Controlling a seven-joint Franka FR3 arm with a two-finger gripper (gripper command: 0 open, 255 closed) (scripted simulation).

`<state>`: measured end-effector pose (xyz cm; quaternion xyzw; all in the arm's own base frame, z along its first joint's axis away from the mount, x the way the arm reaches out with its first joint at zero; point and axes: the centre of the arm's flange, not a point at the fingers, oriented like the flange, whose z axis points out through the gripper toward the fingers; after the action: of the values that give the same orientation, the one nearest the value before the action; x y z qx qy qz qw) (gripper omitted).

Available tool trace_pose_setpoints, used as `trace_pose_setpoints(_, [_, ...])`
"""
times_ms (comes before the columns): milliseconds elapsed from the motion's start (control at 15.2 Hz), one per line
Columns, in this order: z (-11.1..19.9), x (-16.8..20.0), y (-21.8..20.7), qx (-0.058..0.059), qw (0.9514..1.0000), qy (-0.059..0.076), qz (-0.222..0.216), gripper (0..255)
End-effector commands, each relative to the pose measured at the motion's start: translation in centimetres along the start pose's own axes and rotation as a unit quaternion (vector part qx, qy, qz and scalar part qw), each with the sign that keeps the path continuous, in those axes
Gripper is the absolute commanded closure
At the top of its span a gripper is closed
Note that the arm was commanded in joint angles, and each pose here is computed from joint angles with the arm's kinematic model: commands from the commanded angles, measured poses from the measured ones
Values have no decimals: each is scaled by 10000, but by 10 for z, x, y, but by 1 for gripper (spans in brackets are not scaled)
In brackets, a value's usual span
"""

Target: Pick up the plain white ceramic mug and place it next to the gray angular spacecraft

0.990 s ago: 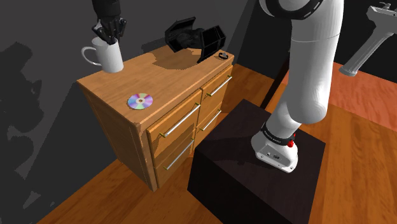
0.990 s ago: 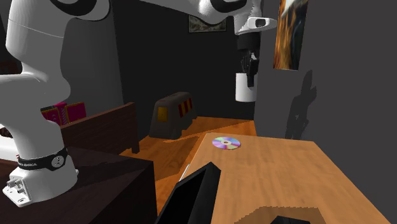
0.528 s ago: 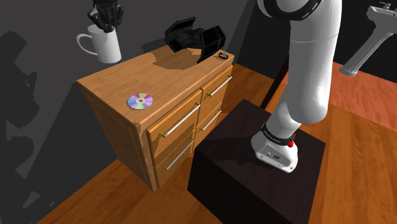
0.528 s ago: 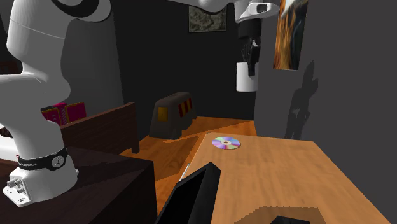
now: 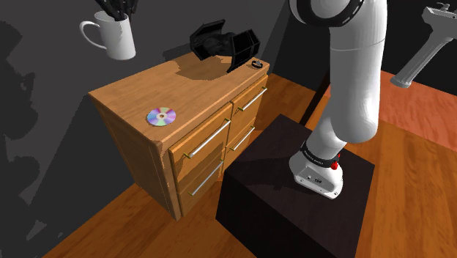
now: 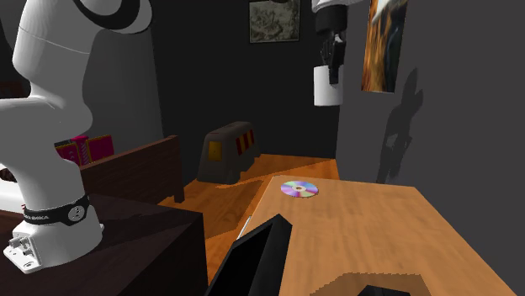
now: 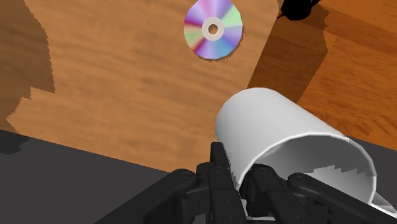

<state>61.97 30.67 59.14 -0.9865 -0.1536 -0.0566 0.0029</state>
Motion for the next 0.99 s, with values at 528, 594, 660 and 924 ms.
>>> trace_pose_setpoints(528, [-31,-18,48,0,10000,-3,1,255])
trace_pose_setpoints(594, [-31,-24,60,0,10000,-3,1,255])
trace_pose_setpoints(660, [-32,-29,72,0,10000,-3,1,255])
trace_pose_setpoints(924, [-34,-51,120,0,10000,-3,1,255])
